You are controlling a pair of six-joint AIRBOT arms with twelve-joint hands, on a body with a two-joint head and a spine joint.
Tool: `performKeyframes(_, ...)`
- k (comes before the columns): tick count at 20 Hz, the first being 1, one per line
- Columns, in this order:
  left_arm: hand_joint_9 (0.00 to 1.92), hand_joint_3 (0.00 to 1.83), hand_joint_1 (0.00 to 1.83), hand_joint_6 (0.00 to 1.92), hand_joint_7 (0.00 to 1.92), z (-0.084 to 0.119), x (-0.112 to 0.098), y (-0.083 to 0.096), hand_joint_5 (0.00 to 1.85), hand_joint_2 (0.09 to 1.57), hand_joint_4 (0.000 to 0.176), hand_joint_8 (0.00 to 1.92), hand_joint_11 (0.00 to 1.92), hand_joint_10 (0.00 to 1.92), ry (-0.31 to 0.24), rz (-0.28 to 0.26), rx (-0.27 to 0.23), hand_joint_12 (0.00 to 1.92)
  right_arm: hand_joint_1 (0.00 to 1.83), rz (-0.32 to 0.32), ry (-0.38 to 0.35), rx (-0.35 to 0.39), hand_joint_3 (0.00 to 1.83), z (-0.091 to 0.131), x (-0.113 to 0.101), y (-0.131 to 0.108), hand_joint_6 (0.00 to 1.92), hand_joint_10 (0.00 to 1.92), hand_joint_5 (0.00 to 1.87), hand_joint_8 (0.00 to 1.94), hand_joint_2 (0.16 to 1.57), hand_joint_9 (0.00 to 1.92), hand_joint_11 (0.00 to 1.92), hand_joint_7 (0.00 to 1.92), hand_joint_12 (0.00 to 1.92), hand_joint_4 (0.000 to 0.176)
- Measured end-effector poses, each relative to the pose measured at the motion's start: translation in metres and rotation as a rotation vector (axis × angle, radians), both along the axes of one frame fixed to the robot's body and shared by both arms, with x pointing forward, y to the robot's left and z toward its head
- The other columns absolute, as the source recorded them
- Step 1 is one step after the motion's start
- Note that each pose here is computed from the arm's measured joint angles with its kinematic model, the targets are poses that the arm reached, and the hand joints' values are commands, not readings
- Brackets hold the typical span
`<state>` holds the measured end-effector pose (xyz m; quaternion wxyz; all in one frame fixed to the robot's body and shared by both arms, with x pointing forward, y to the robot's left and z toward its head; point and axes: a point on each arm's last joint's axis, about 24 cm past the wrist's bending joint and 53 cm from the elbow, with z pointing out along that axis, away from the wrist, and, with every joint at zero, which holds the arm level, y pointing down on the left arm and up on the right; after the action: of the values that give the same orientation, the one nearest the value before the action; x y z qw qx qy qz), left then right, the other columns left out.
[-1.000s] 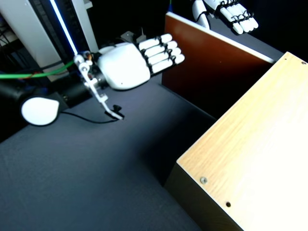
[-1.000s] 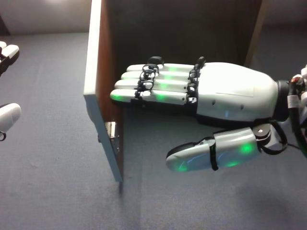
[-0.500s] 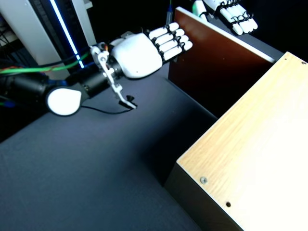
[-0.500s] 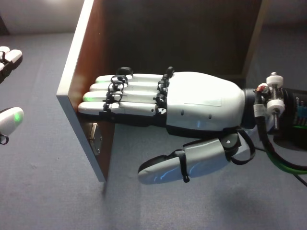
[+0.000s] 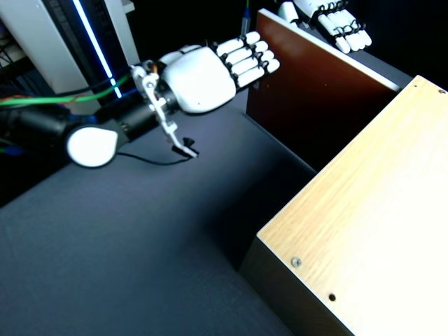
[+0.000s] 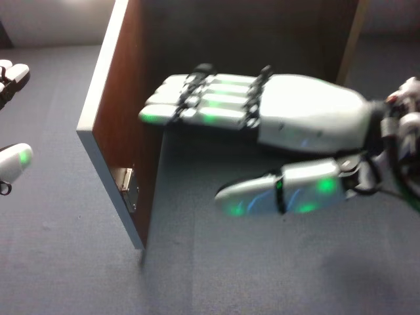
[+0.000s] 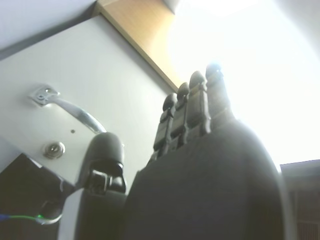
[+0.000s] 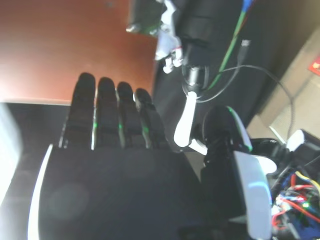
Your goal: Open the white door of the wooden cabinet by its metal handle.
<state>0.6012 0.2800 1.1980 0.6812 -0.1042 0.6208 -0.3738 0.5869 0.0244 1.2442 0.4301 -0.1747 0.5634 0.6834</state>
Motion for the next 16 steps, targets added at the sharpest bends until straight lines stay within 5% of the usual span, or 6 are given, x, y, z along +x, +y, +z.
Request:
performKeyframes(10,0.0,0.03,0.0,0.0,0.0,0.005,-0.003,-0.006,0.0,1.54,0.0,0.0,0.0,0.0,-0.037,-0.028,-0.089,0.0,0.0,-0.386,0.084,0.028,0.0,-0.009,0.059,-0.136,0.0,0.0,0.0,0.0,1.27,0.0,0.0,0.0,0.0,0.0)
performKeyframes(16,0.0,0.02,0.0,0.0,0.0,0.021,-0.007,-0.016,0.0,1.53,0.0,0.0,0.0,0.0,-0.096,-0.068,-0.126,0.0,0.01,-0.441,0.128,0.138,0.01,-0.011,0.045,-0.172,0.0,0.0,0.0,0.0,1.34,0.0,0.0,0.0,0.0,0.0)
